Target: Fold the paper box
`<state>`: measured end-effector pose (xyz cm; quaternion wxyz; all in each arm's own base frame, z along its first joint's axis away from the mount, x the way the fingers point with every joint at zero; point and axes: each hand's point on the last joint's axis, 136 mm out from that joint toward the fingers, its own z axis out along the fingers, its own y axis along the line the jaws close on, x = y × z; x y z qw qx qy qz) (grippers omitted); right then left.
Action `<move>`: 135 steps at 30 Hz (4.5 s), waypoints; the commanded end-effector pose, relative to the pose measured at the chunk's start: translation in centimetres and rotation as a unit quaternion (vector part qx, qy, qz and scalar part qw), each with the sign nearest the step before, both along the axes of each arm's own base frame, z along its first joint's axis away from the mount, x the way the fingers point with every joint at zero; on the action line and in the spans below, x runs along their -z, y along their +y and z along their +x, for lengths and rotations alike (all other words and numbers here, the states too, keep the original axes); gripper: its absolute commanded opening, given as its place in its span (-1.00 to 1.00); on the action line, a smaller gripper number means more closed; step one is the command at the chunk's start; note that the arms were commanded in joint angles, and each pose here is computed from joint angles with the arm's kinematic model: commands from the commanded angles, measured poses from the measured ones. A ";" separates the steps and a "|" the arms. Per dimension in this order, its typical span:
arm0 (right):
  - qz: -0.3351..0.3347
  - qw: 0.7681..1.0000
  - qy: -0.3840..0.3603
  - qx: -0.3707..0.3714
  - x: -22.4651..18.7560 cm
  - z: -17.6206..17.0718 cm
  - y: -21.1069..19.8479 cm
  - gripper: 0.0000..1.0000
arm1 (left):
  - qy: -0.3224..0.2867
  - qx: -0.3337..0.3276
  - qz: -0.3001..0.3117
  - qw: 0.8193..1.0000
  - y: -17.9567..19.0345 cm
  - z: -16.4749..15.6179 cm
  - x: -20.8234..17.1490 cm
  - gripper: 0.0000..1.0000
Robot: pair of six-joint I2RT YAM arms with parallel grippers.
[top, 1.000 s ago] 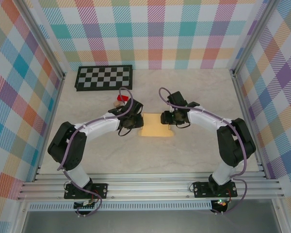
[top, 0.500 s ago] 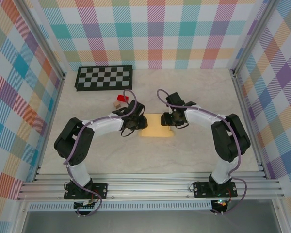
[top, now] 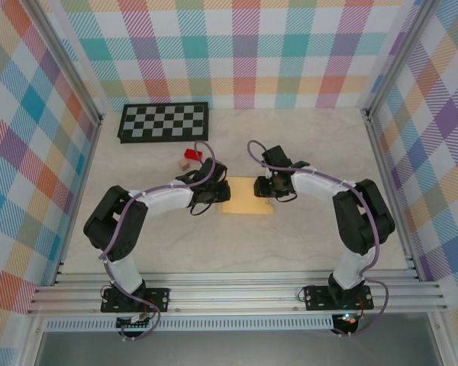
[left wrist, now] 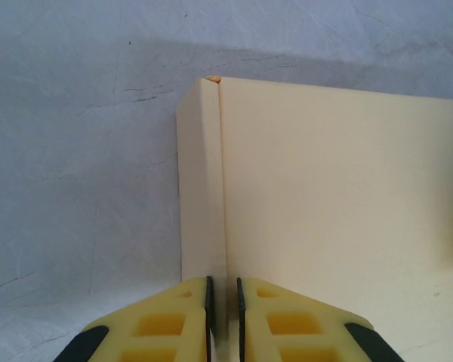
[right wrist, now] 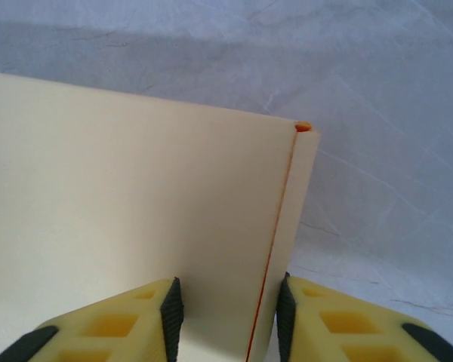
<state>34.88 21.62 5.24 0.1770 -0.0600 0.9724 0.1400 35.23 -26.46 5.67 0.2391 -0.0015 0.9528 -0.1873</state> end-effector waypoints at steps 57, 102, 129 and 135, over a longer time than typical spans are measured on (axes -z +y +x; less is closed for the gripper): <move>0.102 0.994 -0.042 -0.011 -4.2 -3.9 -0.7 0.44 | -0.014 0.001 -0.108 0.994 1.6 -2.9 -3.1 0.44; 0.085 0.995 0.044 0.028 -2.2 -5.3 -1.7 0.28 | 0.053 0.033 -0.002 0.998 1.0 -4.9 -1.9 0.19; -0.367 0.650 -0.468 -0.473 -1.6 -4.6 6.8 0.07 | -0.266 -0.226 0.018 0.937 19.7 -12.0 -9.3 0.05; -0.411 0.624 -0.479 -0.461 -0.9 -3.9 7.4 -0.20 | -0.268 -0.244 0.021 0.932 21.5 -13.4 -9.1 0.02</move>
